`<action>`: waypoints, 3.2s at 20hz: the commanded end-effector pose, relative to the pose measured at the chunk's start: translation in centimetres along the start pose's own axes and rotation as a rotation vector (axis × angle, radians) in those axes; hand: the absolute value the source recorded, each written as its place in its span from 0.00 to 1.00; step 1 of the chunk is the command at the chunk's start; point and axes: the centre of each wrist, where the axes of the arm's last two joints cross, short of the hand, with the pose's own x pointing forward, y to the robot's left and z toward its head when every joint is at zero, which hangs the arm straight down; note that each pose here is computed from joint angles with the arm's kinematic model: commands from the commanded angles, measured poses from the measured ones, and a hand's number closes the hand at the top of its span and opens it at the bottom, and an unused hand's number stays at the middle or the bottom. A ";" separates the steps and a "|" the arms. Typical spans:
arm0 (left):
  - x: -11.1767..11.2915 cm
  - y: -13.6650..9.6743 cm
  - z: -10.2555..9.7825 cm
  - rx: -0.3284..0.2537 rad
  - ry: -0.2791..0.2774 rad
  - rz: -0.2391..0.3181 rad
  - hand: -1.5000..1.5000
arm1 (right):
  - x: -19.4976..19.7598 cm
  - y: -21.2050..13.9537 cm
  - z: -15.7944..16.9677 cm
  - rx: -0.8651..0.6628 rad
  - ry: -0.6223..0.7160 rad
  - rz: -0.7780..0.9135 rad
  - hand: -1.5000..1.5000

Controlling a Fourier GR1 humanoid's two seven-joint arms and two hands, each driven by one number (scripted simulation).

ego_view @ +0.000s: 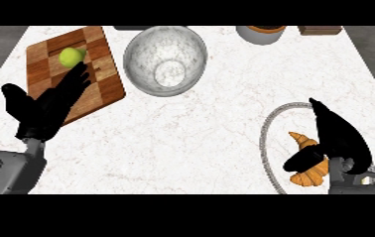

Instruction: Pick the croissant from the placemat and place it in the bowl

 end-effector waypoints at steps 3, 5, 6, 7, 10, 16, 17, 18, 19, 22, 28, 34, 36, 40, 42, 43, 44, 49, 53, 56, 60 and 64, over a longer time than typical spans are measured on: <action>-0.3 0.8 0.7 -0.010 0.004 -0.009 0.50 | -1.3 1.4 -1.3 0.038 0.168 0.045 0.00; 0.7 -1.2 0.2 -0.022 -0.013 0.002 0.50 | -0.8 3.3 -1.9 0.058 0.189 0.049 0.00; 3.2 -1.1 0.1 0.005 -0.010 -0.014 0.50 | -0.4 1.7 -2.0 0.047 0.180 0.049 0.00; 1.1 -0.5 0.1 0.014 -0.004 0.007 0.50 | -0.1 2.4 -1.8 0.042 0.186 0.036 0.00; 0.5 -1.0 -0.6 0.004 0.003 -0.005 0.50 | -0.6 5.0 -3.2 0.073 0.205 0.059 0.00; 1.1 -0.5 0.2 0.005 0.002 -0.026 0.50 | -2.8 5.2 -4.2 0.077 0.200 0.040 0.00; 0.7 -1.1 1.2 -0.004 0.009 0.002 0.50 | -2.8 3.6 -3.8 0.057 0.211 0.039 0.00; 0.7 0.0 0.8 -0.006 0.002 -0.004 0.50 | -3.7 4.9 -4.9 0.069 0.199 0.041 0.00; 0.6 -0.7 0.7 -0.006 -0.017 -0.027 0.50 | -1.6 3.7 -5.2 0.062 0.214 0.036 0.00; 1.1 -2.2 1.8 -0.012 -0.009 -0.004 0.50 | -4.2 5.1 -6.1 0.083 0.204 0.040 0.00; 0.7 0.5 0.3 0.006 -0.006 -0.019 0.50 | -4.5 4.7 -6.2 0.000 0.126 0.046 1.00; 0.7 0.0 0.1 -0.005 -0.017 -0.002 0.50 | -2.6 5.9 -4.9 -0.043 0.093 0.052 1.00; 1.2 -0.3 0.2 0.003 -0.005 0.013 0.50 | -5.0 5.6 -5.9 -0.046 0.085 0.053 1.00; -0.7 -0.8 -0.5 -0.002 0.008 0.005 0.50 | -2.7 4.8 -4.7 -0.062 0.047 0.064 1.00; 1.4 0.0 0.7 -0.001 -0.006 -0.017 0.50 | -2.8 3.9 -5.1 -0.057 0.038 0.073 1.00; 0.0 1.1 -1.0 0.019 -0.008 -0.014 0.50 | -0.5 4.1 -4.2 -0.079 0.013 0.043 1.00; 0.9 -0.6 1.5 -0.001 0.007 -0.010 0.50 | -1.7 3.7 -4.9 -0.088 0.035 0.091 1.00; 0.6 1.8 0.7 0.005 0.003 -0.021 0.50 | 0.2 6.4 1.8 -0.090 -0.142 0.087 1.00; 0.2 -0.8 0.6 -0.001 -0.005 0.004 0.50 | 4.4 7.2 8.2 -0.095 -0.246 0.092 1.00; -0.3 -1.1 0.5 -0.011 -0.010 -0.009 0.50 | 3.8 6.1 11.2 -0.139 -0.276 0.101 1.00; 0.4 -1.5 0.8 -0.008 0.014 -0.003 0.50 | 3.9 1.7 15.5 -0.208 -0.312 0.096 1.00; 0.9 0.1 0.5 -0.006 0.003 -0.016 0.50 | 5.6 1.9 17.9 -0.283 -0.335 0.142 1.00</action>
